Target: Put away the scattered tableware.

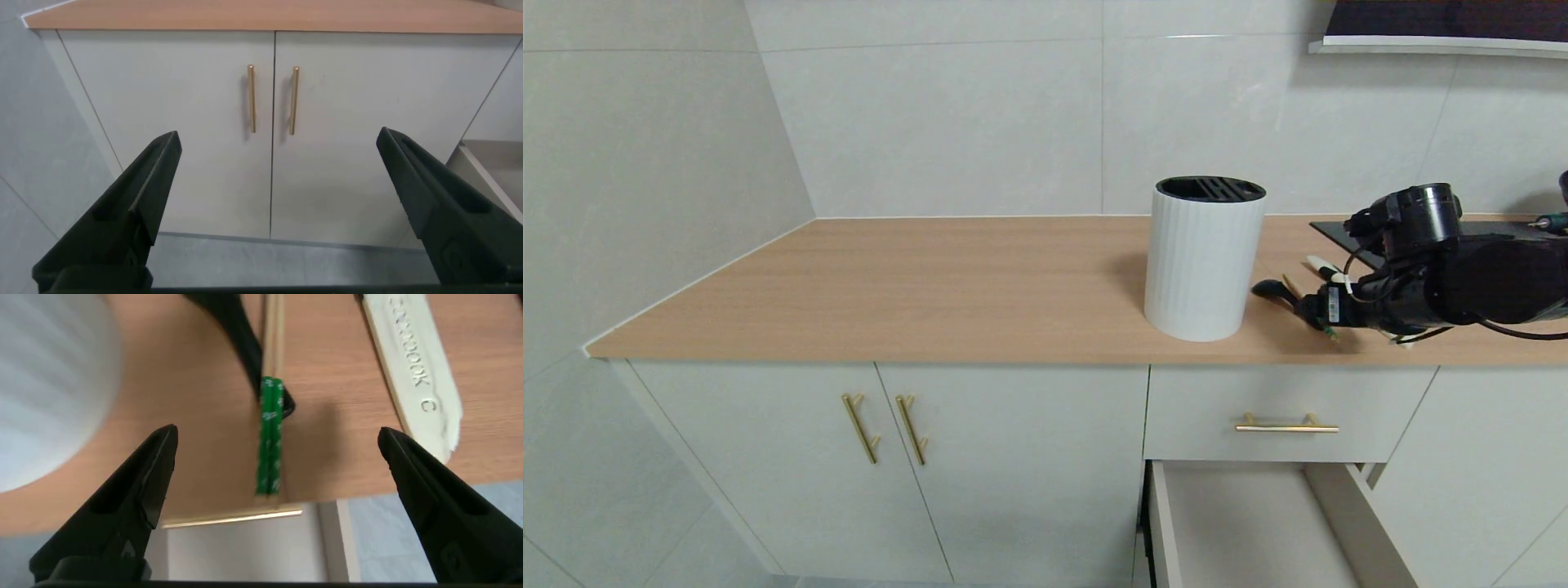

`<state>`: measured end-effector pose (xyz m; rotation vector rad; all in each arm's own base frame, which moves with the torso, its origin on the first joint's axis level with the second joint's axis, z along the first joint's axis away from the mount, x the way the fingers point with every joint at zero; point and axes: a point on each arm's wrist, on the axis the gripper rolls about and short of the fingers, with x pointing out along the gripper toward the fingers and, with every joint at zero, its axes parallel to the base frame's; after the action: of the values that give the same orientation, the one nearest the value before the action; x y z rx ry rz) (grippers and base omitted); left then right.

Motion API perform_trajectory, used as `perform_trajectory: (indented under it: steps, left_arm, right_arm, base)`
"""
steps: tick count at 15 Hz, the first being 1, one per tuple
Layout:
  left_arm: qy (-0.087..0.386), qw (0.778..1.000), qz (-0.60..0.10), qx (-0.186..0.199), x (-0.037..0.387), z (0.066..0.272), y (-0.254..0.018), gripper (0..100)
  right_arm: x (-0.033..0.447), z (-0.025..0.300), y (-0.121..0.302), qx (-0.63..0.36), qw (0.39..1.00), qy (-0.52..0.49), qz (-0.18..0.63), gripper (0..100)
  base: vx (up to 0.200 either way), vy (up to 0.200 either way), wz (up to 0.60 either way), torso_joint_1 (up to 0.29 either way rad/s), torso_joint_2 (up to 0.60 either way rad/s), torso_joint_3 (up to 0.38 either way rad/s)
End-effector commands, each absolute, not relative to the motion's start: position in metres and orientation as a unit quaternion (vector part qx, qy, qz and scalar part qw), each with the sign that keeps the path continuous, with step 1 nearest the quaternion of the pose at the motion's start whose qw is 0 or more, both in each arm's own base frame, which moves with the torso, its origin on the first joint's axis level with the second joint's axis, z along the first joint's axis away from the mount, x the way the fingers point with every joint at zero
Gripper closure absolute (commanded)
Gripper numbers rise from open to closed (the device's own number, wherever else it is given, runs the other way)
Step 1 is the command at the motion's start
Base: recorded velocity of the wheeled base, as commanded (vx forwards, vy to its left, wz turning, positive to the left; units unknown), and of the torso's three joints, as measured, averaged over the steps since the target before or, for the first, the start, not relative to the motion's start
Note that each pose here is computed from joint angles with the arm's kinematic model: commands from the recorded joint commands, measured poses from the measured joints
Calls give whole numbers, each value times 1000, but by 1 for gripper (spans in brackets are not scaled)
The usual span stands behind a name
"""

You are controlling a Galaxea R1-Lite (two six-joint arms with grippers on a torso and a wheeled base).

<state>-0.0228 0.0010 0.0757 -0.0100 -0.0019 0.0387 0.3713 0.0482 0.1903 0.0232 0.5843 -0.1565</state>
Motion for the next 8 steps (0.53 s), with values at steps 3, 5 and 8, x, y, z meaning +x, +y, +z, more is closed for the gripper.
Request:
perform_trajectory:
  steps: [3, 5, 8]
  left_arm:
    - [-1, 1000, 20, -5, -23, 76, 1, 0]
    - [-1, 1000, 20, -5, -23, 76, 1, 0]
    - [-1, 1000, 20, -5, -23, 76, 1, 0]
  right_arm:
    - [377, 178, 44, 8, 945, 316, -83, 0]
    - [378, 177, 44, 7, 944, 318, -83, 0]
    - [380, 171, 45, 5, 940, 331, -83, 100]
  base:
    - [0, 0, 0, 0, 0, 0]
    - [0, 0, 0, 0, 0, 0]
    - [0, 0, 0, 0, 0, 0]
